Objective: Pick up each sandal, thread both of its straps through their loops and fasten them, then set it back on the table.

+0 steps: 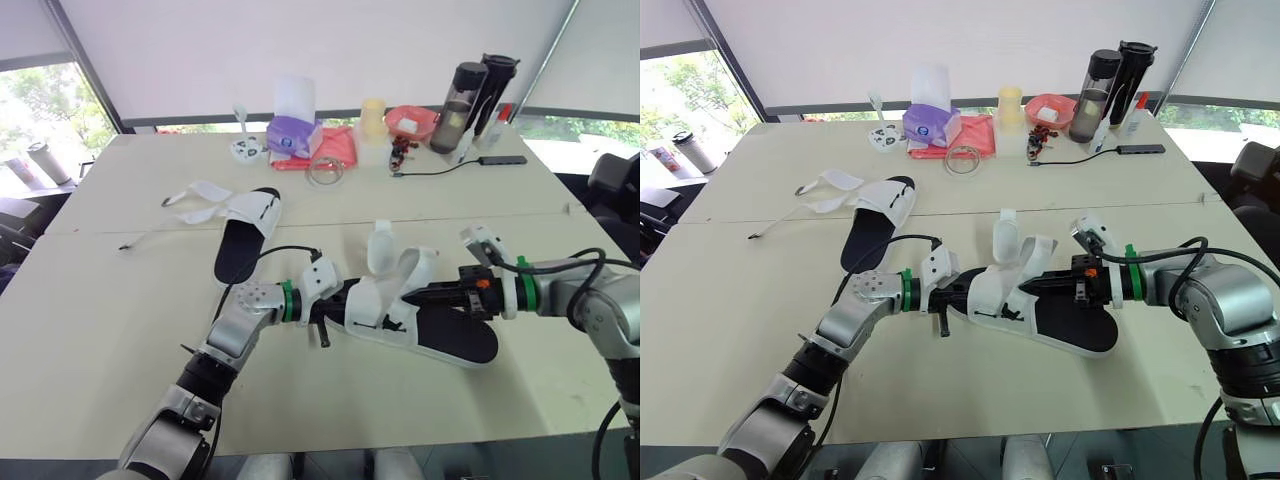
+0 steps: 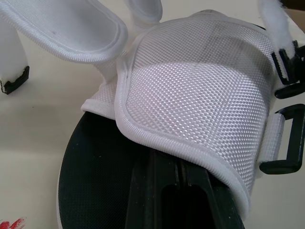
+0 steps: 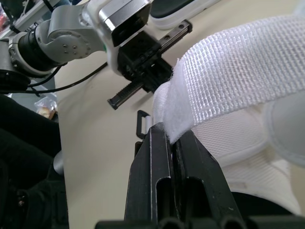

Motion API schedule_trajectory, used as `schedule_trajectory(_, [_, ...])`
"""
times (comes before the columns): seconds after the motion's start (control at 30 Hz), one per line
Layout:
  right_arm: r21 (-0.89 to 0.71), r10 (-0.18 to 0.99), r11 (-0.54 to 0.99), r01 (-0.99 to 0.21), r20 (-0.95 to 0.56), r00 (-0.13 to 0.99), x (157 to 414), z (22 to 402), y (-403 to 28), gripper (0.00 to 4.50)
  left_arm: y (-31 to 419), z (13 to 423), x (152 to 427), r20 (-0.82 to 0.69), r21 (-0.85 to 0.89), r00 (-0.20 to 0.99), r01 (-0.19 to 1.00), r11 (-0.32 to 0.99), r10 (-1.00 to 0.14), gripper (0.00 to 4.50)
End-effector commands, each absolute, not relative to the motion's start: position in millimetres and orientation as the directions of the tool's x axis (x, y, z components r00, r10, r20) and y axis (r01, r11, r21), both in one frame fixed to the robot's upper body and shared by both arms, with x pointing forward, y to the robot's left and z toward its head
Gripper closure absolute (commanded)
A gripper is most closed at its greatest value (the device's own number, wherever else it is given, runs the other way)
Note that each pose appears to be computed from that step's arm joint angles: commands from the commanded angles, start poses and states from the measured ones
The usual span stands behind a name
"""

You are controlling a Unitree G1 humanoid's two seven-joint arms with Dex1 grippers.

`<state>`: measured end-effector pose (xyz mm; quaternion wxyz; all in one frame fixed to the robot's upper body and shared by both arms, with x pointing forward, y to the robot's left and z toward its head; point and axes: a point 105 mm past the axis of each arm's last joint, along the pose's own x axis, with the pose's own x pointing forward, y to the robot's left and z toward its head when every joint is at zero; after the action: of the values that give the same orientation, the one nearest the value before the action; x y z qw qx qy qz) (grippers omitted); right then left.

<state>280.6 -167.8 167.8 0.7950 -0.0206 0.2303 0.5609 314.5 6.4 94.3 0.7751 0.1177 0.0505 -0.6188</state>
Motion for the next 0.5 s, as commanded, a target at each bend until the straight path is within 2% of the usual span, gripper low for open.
schedule_trajectory(0.03, [0.185, 0.887, 0.36, -0.915, -0.372, 0.274, 284, 181, -169, 4.42, 7, 89, 313, -0.237, 0.098, 0.223, 0.974, 0.205, -0.946, 4.5])
schedule_trajectory(0.17, [0.198, 0.902, 0.34, -0.919, -0.345, 0.259, 282, 188, -167, 4.42, 7, 89, 313, -0.235, 0.095, 0.225, 0.974, 0.208, -0.946, 4.5])
schedule_trajectory(0.5, [0.251, 0.905, 0.284, -0.925, -0.388, 0.172, 270, 183, -165, 4.42, 7, 86, 312, -0.239, 0.084, 0.227, 0.973, 0.213, -0.944, 4.5])
